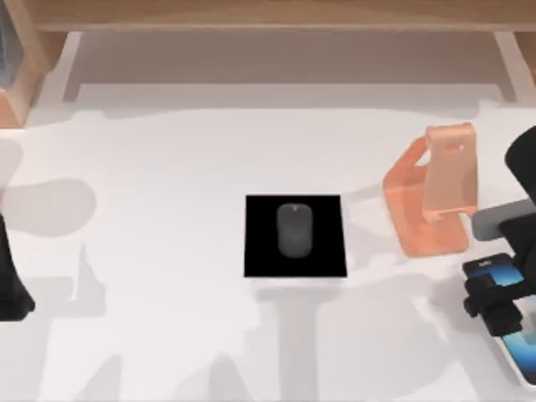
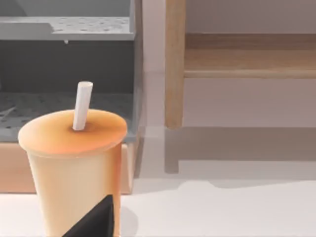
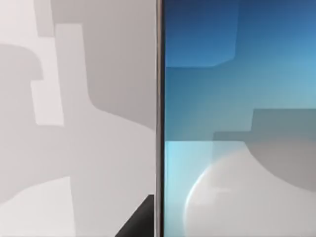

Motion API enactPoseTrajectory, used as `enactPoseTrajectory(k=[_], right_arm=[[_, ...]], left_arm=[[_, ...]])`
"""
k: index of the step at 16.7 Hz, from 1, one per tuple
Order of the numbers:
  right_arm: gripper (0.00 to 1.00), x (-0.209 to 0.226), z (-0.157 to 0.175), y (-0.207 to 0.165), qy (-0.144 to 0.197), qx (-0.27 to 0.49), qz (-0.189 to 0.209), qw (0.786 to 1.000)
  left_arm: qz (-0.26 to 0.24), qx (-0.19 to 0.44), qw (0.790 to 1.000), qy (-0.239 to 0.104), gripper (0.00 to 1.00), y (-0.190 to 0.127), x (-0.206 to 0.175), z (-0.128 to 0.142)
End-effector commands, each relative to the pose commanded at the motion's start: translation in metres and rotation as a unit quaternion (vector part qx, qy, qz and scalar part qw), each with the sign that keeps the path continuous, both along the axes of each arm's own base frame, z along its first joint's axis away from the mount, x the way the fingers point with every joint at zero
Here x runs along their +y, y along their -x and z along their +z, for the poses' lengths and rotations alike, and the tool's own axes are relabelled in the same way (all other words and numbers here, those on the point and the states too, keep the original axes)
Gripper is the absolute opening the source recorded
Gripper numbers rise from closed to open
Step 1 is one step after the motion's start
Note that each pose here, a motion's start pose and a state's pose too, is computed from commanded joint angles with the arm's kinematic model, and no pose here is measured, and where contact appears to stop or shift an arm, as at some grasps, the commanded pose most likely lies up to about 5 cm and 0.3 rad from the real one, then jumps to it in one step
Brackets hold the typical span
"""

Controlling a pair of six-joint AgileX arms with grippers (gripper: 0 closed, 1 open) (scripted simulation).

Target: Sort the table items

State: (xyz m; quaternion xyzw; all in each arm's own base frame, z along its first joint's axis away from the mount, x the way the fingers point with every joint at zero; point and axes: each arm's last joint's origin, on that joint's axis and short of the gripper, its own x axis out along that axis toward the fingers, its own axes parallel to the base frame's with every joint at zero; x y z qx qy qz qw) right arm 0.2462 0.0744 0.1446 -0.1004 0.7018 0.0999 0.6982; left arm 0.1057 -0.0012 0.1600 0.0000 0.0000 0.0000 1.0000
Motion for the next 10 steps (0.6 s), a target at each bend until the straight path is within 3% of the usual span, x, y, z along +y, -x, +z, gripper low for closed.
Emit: enactPoseTrajectory(k=[6,10], right_arm=[[0.00,-0.007,0.002,0.005,0.010,-0.013,-0.006,1.000],[0.00,-0.024,0.016,0.026,0.054,-0.113,-0.018,0.992]], left_arm=[[0.000,0.000,1.000,0.000,1.00,0.000,0.000,0.000],[0.000,0.000,1.000,0.000,1.00,0.000,0.000,0.000]])
